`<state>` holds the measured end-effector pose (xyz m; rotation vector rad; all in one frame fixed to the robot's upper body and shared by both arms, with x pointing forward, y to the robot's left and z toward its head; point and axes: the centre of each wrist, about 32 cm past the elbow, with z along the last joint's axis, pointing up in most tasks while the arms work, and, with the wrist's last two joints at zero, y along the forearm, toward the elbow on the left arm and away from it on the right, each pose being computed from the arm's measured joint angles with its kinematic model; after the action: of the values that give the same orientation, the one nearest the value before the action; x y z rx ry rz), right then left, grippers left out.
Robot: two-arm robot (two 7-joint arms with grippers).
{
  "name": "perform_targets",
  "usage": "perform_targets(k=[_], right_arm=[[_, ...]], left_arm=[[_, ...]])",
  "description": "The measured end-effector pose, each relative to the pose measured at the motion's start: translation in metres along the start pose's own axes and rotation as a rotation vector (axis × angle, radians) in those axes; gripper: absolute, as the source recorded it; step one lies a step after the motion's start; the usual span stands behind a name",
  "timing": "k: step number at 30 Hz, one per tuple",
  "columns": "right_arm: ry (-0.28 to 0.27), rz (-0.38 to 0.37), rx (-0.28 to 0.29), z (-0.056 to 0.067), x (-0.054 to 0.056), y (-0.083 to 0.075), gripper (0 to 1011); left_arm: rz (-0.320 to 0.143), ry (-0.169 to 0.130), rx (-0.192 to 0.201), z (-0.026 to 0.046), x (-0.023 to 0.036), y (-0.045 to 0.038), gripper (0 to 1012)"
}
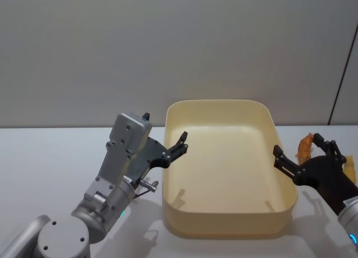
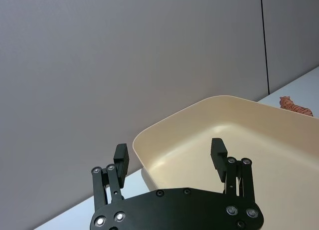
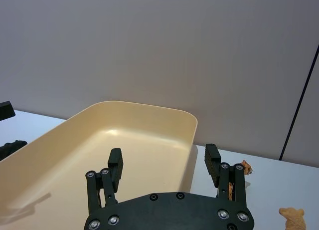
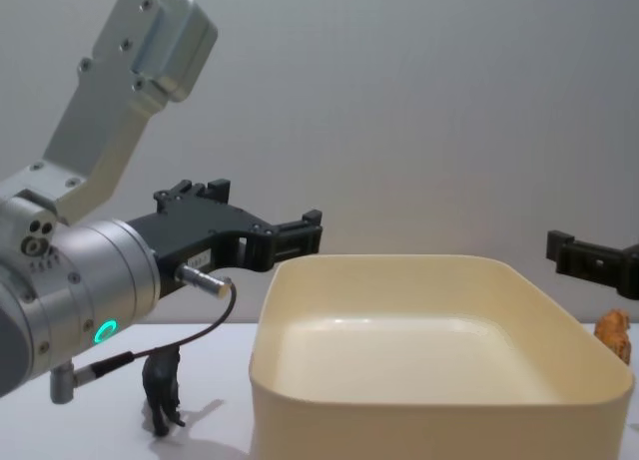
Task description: Pick up the toy alternately with two hands and place it into the central storage box.
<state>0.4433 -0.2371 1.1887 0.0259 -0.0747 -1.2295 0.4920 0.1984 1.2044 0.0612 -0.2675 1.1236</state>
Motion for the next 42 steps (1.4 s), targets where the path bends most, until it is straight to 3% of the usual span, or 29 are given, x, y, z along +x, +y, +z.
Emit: perform_targets(k=[10, 16, 33, 42], right_arm=[[0.001, -0.010, -0.003, 0.000, 0.003, -0.005, 1001], [0.002, -0.036, -0.006, 0.000, 0.011, -0.014, 1001], [0.014, -0.158, -0.058, -0.001, 0.051, -0.034, 1001], [0.014, -0.177, -0.122, -0.006, 0.062, -0.032, 1001]], left_arm=[[0.000, 0.000, 0.000, 0.0000, 0.0000, 0.0000, 1001], [0.000, 0.000, 0.000, 0.0000, 0.0000, 0.0000, 1001], [0.000, 0.000, 0.000, 0.0000, 0.0000, 0.0000, 1001], [0.000, 0.000, 0.000, 0.0000, 0.0000, 0.0000, 1001]])
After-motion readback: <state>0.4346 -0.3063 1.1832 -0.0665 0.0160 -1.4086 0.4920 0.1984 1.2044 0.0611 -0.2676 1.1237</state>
